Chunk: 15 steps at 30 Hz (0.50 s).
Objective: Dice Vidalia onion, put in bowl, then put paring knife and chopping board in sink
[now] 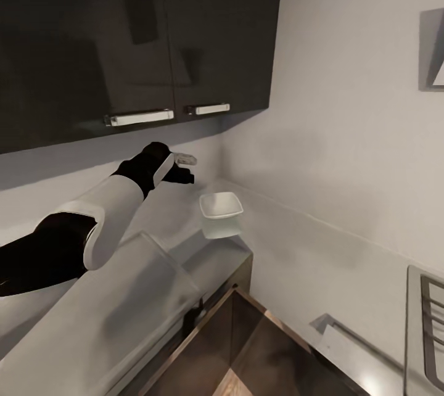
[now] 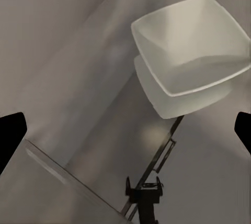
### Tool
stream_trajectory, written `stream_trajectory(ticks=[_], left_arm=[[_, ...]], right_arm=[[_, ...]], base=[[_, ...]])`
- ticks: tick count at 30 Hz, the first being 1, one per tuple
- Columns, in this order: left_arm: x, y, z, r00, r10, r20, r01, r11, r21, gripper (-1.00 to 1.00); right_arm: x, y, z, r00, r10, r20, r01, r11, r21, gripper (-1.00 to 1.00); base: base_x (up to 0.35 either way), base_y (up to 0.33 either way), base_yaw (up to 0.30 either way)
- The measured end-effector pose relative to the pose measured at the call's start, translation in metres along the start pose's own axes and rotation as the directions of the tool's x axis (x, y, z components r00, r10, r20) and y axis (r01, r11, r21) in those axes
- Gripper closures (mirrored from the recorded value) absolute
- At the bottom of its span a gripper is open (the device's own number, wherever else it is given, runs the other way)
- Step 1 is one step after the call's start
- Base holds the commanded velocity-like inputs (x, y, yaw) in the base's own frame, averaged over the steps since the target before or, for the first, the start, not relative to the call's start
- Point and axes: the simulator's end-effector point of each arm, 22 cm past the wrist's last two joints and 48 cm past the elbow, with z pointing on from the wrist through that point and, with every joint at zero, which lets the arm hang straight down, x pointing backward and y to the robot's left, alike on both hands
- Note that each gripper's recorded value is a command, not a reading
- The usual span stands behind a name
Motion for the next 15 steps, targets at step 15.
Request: stream_trajectory(ticks=[15], left_arm=[[0.0009,-0.0005,0.0006,1.0,0.0,-0.002,0.0,1.0,0.001,-1.0]], right_arm=[[0.0051,0.0001,-0.0001,1.0,-0.002,-0.023,0.002,1.0,0.0,-1.0]], base=[[0.008,-0.006,0.0]])
